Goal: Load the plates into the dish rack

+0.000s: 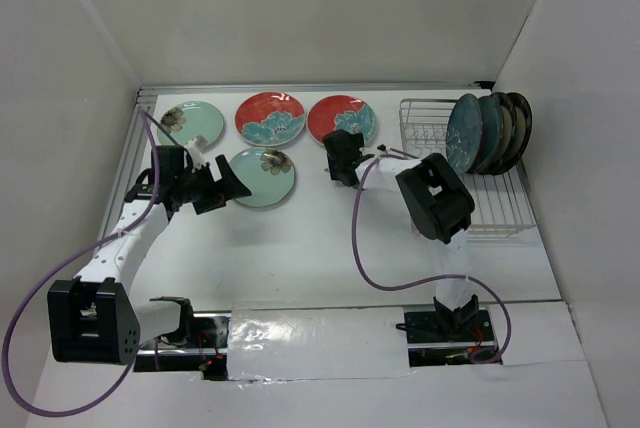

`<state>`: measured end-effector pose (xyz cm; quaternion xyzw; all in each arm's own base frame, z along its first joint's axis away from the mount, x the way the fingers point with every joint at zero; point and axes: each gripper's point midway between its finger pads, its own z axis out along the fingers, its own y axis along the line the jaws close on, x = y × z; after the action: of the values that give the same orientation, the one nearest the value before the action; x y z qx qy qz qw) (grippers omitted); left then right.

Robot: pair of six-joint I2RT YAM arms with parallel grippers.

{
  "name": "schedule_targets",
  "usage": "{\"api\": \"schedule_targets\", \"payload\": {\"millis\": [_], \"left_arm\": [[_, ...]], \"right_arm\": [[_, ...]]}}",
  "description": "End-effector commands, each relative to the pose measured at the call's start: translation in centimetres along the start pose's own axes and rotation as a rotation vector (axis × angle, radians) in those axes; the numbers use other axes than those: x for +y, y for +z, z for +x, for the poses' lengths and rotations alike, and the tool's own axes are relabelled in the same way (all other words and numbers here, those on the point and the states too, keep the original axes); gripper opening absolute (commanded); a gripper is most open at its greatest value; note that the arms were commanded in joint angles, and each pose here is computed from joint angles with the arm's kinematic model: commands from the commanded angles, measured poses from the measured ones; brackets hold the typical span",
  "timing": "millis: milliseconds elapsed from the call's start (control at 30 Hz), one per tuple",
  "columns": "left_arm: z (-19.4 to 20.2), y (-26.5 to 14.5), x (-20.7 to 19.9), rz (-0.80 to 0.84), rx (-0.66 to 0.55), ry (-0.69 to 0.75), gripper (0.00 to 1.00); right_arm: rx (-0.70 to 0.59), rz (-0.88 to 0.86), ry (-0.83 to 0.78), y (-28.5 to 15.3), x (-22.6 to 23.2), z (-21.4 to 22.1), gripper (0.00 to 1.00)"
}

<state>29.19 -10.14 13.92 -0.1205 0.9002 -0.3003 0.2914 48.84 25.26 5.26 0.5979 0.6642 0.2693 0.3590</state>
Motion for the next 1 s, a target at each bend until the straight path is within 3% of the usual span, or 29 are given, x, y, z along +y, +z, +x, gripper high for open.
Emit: {"api": "schedule_targets", "payload": {"millis": [0,367,467,567,633,667,967], "left_arm": [[-0.6,-0.3,-0.6,0.039,-0.015,0.041,0.99],[-0.9,0.2,-0.2,0.043,-0.01,0.024,0.99],[-1.0,0.1,-0.1,0.047,-0.012,0.018,0.99],[-0.9,0.3,0.1,0.043,-0.003,0.013,0.99],[-0.7,0.5,0.1,0.047,0.009,0.008,0.99],[-0.7,0.5,0.1,0.047,0.009,0.008,0.99],[-0.9,0.7,0.1,0.075,0.017,-0.005,0.99]], "right_arm": [[-0.067,-0.037,0.079,2.0,0.3,-1.4,0.77],[-0.107,-0.009,0.17,6.5,-2.0,-2.3,0.72],[-0.116,0.018,0.171,7.1,-3.0,-2.3,0.59],[-0.129,0.008,0.19,7.3,-2.7,-2.9,0.32],[-0.138,-0.011,0.177,7.3,-2.0,-3.0,0.2],[-0.14,-0.004,0.172,7.3,-2.2,-3.0,0.0],[-0.183,-0.209,0.138,2.6,7.1,-2.3,0.0]]}}
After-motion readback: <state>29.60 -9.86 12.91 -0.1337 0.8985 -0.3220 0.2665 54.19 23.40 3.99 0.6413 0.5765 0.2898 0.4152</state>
